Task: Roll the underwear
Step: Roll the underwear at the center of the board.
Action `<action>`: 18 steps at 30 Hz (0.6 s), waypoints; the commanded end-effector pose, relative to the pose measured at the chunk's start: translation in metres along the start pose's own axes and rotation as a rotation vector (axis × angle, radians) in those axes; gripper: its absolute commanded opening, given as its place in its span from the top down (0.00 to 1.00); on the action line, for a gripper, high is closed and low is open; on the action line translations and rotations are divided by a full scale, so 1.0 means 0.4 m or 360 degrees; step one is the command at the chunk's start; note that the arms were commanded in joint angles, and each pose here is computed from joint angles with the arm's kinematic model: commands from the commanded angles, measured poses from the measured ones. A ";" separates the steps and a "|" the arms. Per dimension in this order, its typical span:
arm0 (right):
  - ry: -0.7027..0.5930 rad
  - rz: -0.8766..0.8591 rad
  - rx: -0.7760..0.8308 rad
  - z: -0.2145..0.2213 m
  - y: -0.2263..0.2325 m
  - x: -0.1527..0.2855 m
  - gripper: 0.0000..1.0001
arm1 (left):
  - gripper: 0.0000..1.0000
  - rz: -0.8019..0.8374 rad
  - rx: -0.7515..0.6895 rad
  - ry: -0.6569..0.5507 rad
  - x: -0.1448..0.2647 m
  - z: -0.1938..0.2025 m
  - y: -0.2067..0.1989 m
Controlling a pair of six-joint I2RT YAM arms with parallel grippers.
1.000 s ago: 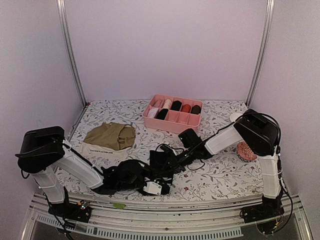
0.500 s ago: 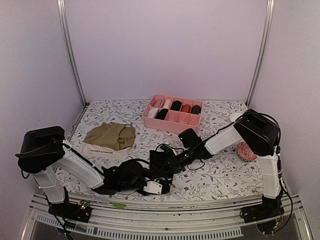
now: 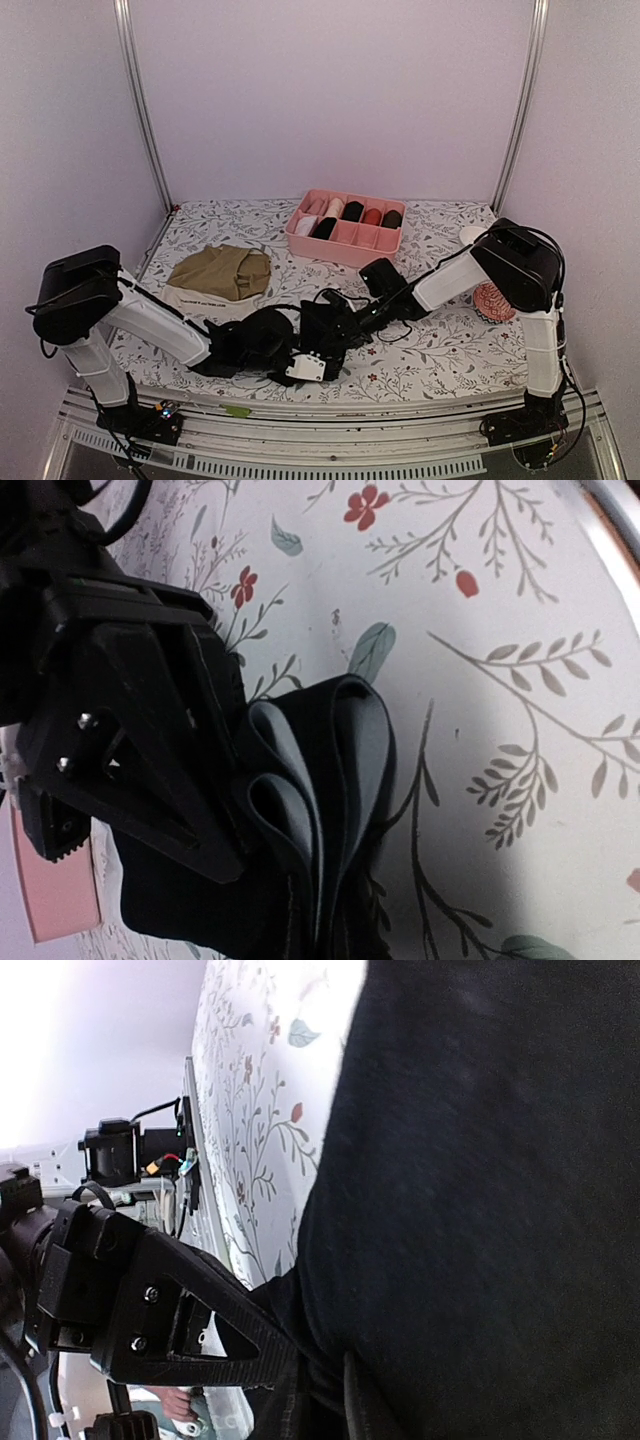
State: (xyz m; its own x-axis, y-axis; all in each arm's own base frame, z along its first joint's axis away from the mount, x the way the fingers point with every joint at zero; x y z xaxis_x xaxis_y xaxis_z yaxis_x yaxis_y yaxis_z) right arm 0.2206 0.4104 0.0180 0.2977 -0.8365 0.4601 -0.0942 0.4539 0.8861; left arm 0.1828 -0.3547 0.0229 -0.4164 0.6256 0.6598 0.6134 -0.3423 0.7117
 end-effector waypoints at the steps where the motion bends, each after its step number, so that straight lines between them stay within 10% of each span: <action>1: -0.0111 0.0187 -0.0130 0.014 -0.073 0.058 0.74 | 1.00 0.0372 0.0119 -0.0063 0.020 0.003 -0.074; 18: -0.0735 0.0413 0.0633 0.099 0.056 0.316 0.41 | 1.00 0.1443 0.0853 -0.0472 0.047 -0.016 -0.077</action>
State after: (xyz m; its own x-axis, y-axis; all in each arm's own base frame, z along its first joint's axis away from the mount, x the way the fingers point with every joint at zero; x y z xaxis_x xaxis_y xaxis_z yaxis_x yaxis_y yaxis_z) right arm 0.2279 0.3056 0.0822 -0.1089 -0.8138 0.5709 -0.3149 0.5730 0.7567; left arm 0.1801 -0.3626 0.0290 0.2149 0.5511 0.8063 0.8868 -0.4561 0.0754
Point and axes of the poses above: each gripper's point midway between its finger pads, its own x axis back along the fingers, its own y axis along the line the jaws close on, z = x × y, the point moved 1 cm from there along x, back along the fingers, and after that the axes turned 14 degrees about -x, right-handed, at the moved point
